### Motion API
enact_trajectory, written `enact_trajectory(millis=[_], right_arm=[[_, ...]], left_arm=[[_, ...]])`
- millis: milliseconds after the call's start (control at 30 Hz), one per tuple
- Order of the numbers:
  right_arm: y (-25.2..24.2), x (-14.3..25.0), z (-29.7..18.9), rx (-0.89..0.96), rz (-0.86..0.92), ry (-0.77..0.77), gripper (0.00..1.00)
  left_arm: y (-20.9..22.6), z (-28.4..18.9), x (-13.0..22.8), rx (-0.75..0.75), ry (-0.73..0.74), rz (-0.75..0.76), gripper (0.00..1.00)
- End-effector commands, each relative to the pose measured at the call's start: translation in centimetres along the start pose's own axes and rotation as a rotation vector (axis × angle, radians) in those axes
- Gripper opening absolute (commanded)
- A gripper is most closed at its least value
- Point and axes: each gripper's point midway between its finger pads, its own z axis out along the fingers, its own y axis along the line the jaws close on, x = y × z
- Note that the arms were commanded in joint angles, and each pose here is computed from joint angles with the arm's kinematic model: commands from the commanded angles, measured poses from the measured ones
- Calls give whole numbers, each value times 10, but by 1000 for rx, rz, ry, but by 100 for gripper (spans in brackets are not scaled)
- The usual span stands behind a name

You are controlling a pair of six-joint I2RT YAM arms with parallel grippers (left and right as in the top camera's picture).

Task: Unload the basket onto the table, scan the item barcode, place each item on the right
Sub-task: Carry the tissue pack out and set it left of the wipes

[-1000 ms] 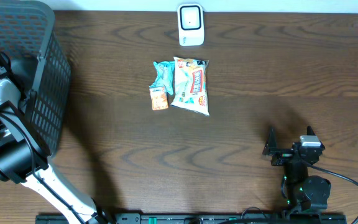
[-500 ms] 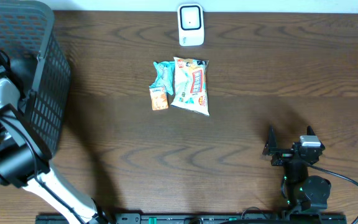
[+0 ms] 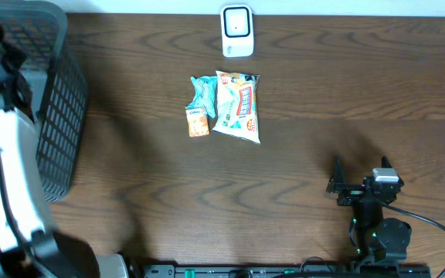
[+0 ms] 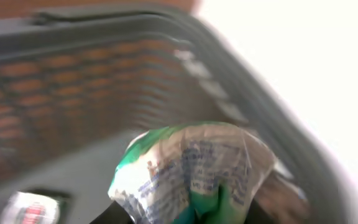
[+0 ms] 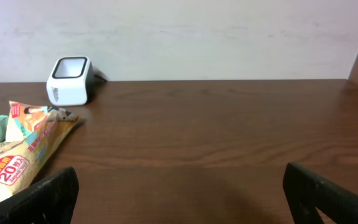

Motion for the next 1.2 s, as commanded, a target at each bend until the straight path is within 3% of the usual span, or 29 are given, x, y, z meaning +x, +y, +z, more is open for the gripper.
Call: enact_trajectory(millis=[0,100,200,600,733,800,900,1000,1167], right_arm=[[2,1,0,-7,-8,1,99],[2,1,0,-7,-8,1,99],[2,1,0,-7,-8,1,99],[2,1,0,-7,-8,1,99],[2,1,0,-7,-8,1,99],[2,1,0,-7,-8,1,99],[2,1,0,-7,-8,1,99],[2,1,0,-7,-8,1,99],[2,1,0,-7,-8,1,99]], left_arm=[[-69,-44,23,301,119,-6,22],[-113,-80,46,461,186,37,22],[-138,-103,87,521,296,105,22],[-170,-117,276,492,726,435,23],[-169,-110,316,461,799,490,42],[-169,-108,330,451,822,509,61],[-167,-105,338,441,838,520,64],[-168,-105,337,443,834,522,77],[-167,-105,332,456,822,538,89]])
